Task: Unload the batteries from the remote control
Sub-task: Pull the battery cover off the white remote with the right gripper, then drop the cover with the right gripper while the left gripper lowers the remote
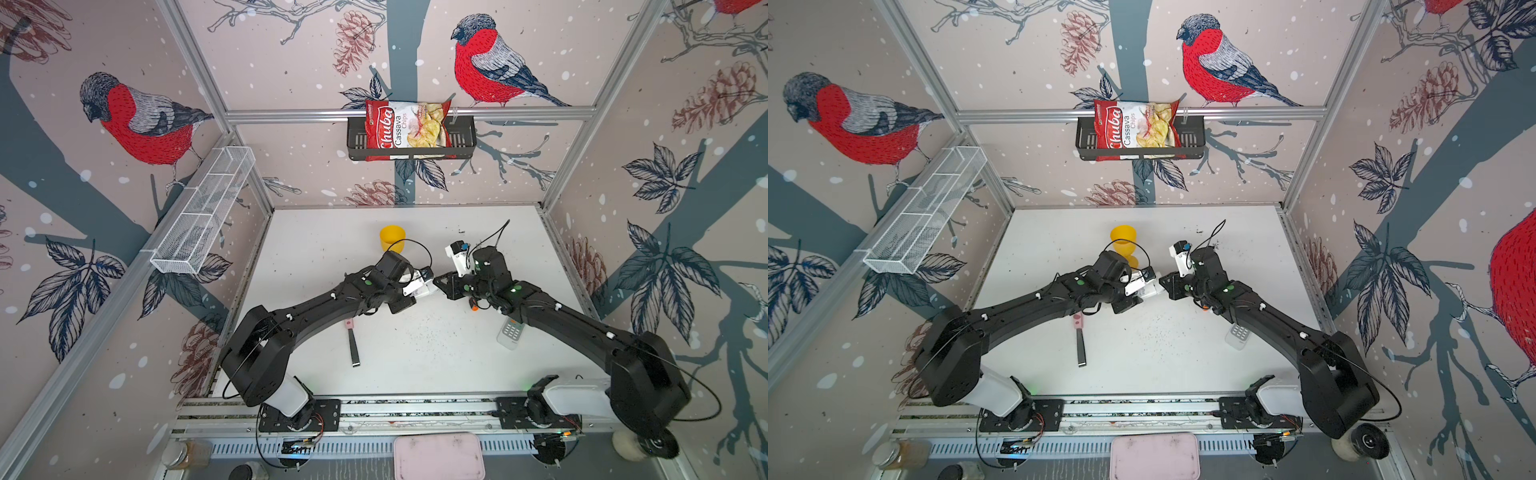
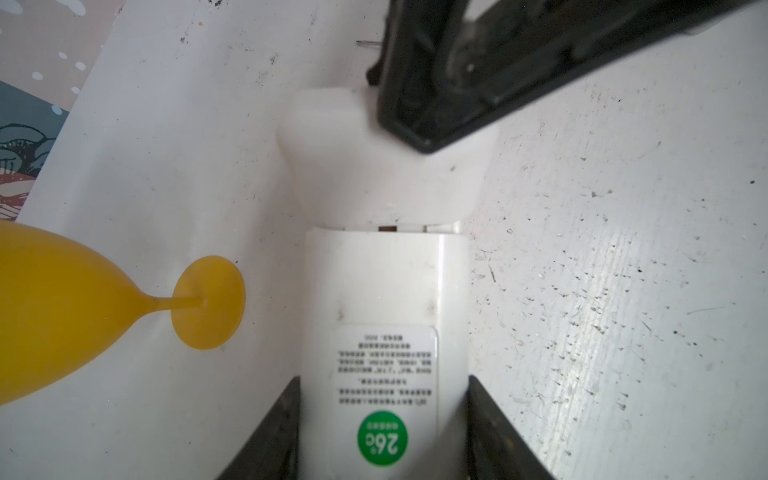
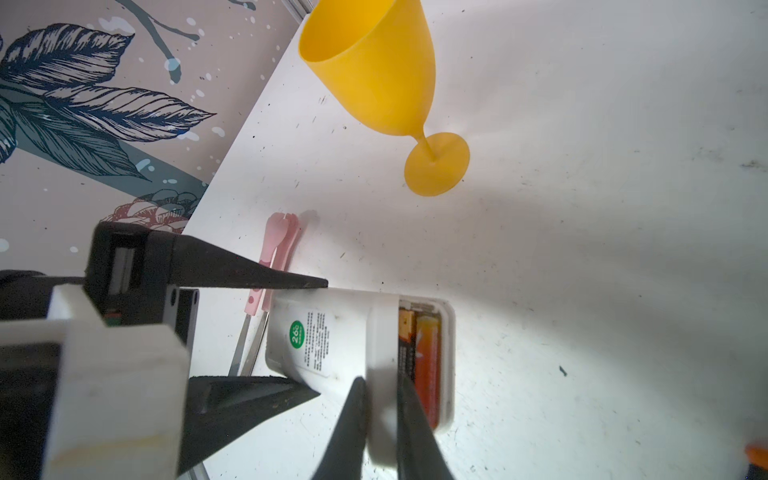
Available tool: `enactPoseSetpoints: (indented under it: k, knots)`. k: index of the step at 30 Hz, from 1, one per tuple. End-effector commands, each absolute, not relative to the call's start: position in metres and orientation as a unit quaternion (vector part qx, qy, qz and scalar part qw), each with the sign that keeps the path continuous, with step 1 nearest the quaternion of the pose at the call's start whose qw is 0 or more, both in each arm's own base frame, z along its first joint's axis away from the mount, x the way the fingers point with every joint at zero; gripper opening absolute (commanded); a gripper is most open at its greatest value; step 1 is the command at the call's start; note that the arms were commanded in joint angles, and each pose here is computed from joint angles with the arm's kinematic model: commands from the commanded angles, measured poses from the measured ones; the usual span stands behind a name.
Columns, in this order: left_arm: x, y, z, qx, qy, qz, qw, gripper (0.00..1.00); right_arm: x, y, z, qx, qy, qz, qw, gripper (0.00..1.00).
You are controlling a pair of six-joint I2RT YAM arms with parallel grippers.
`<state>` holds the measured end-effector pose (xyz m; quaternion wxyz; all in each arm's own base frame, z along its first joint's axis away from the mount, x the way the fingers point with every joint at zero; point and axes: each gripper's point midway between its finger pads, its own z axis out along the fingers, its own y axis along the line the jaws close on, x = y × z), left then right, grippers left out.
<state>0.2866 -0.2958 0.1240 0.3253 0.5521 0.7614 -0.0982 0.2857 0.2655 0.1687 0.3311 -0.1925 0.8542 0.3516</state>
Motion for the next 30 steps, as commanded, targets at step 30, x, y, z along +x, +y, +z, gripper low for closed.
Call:
enactPoseSetpoints:
  k: [30]
  knots:
    - [0.307,-0.303,0.055,0.554,0.787,-0.09,0.255,0.37,0.304,0.206,0.154,-0.099,0.868,0.332,0.355,0.26]
